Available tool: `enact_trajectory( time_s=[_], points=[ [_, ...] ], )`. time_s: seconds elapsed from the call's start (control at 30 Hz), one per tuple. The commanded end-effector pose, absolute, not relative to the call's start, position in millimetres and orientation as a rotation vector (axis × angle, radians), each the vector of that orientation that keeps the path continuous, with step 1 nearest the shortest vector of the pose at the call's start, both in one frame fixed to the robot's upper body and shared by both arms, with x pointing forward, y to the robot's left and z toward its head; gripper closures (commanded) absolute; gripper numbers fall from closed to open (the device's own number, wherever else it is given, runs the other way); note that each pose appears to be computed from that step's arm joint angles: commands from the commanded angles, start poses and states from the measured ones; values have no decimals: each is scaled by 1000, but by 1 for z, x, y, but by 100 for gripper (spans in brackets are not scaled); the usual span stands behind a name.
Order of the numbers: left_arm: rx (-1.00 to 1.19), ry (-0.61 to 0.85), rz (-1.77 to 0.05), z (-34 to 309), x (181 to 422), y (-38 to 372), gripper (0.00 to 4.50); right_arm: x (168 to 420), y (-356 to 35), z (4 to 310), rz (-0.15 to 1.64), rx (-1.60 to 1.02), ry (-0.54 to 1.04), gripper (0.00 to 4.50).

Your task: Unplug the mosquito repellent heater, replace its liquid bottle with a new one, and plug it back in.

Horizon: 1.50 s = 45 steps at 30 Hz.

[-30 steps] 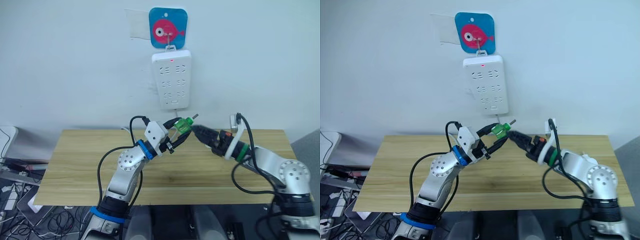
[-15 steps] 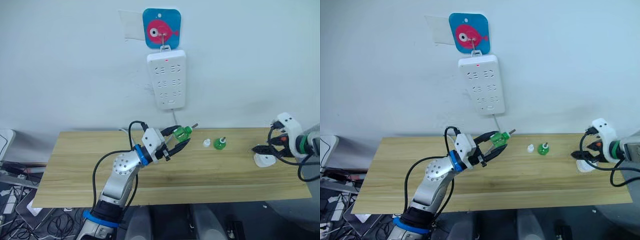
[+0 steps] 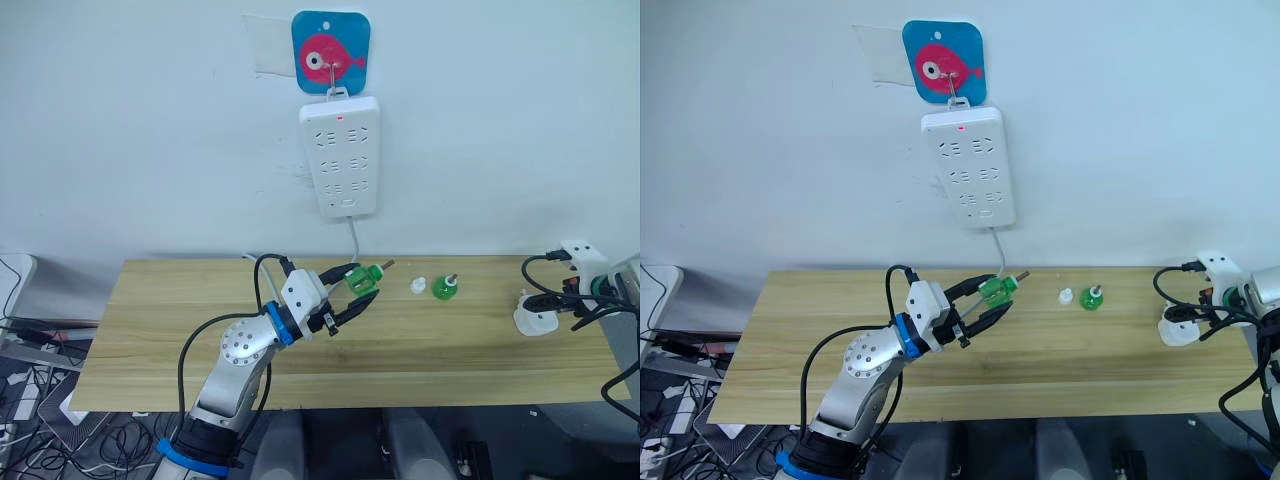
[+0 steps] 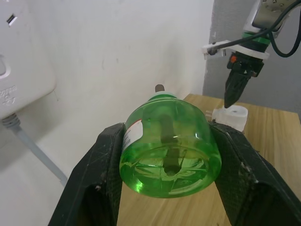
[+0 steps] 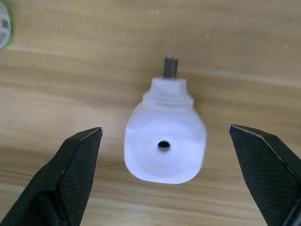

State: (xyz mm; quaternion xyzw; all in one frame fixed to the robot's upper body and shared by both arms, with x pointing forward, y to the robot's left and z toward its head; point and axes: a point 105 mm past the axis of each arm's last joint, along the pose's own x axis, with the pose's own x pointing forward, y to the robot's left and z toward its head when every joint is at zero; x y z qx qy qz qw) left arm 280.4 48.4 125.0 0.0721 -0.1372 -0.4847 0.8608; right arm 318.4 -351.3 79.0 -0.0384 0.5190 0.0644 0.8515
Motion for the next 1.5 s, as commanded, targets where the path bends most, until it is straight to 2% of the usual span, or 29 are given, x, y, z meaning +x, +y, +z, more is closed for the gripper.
enact_trajectory(
  time_s=[0.03,0.77,1.5],
  points=[
    [148,-345,-1020,138,274,45,225,315,-358,82,106,-56,1093,2],
    [169,-321,-1020,139,275,52,225,314,-358,45,123,-27,1102,2],
    [167,-312,-1046,137,273,46,225,323,-361,50,125,-64,1071,2]
  ],
)
